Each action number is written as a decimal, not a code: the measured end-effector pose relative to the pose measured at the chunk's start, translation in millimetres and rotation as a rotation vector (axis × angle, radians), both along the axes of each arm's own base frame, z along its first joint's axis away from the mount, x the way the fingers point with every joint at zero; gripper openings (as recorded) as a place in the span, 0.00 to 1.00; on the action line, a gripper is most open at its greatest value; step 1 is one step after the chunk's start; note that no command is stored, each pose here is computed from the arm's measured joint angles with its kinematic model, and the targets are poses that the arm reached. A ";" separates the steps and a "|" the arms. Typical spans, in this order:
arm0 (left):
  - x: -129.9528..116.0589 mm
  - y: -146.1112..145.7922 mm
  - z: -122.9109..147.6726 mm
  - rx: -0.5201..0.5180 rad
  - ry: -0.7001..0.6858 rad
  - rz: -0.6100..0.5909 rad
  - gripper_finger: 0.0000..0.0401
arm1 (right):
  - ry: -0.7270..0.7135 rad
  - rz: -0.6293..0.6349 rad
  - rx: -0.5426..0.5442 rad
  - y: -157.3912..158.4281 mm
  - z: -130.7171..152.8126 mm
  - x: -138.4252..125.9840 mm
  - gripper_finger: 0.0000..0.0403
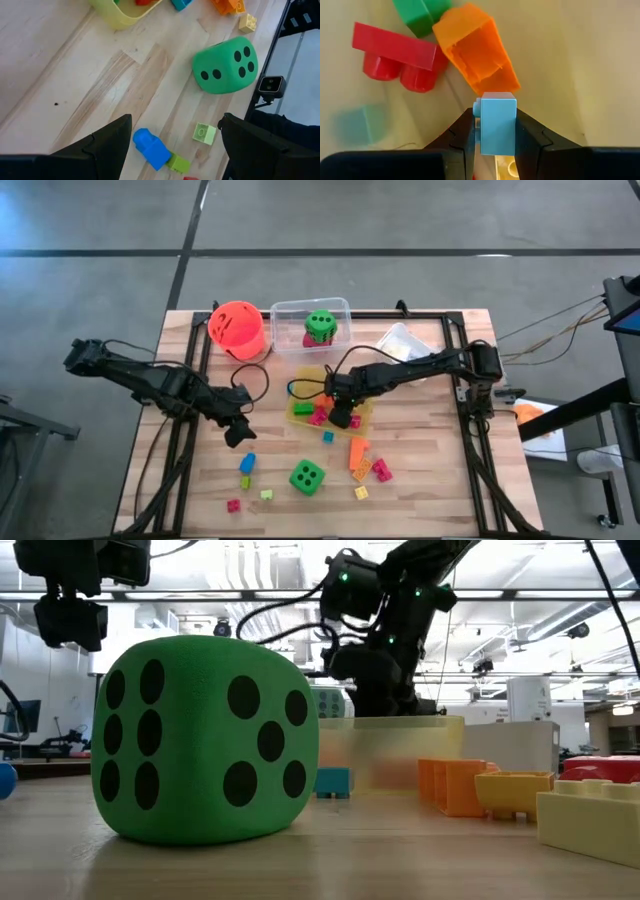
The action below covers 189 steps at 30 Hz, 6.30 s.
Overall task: Pick & Place Toys
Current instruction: Put the light blue game piece into the yellow bin, then put the blue game piece into the yellow bin
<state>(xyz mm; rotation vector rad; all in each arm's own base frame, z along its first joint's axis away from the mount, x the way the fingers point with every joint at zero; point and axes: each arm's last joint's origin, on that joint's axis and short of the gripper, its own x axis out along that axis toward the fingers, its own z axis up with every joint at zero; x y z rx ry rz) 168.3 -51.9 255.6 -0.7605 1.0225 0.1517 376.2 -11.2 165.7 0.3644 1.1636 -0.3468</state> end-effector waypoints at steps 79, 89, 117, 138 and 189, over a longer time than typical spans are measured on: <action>33.6 -94.1 -100.2 0.046 0.517 0.215 0.74 | -0.235 -0.176 -0.189 16.9 149.1 -51.8 0.85; 38.1 -99.9 -119.4 0.029 0.605 0.208 0.72 | -0.185 -0.149 -0.193 24.4 146.4 -56.3 0.85; 43.4 -77.8 -68.7 -0.024 0.307 0.281 0.30 | -0.178 -0.150 -0.171 37.6 147.9 -61.9 0.85; 95.6 78.0 -27.2 -0.087 -0.154 0.349 0.30 | -0.251 -0.232 -0.276 38.5 182.0 -101.7 0.85; 166.1 62.3 -57.2 0.464 0.145 -0.130 0.30 | -0.177 -0.224 -0.360 27.7 181.0 -108.5 0.85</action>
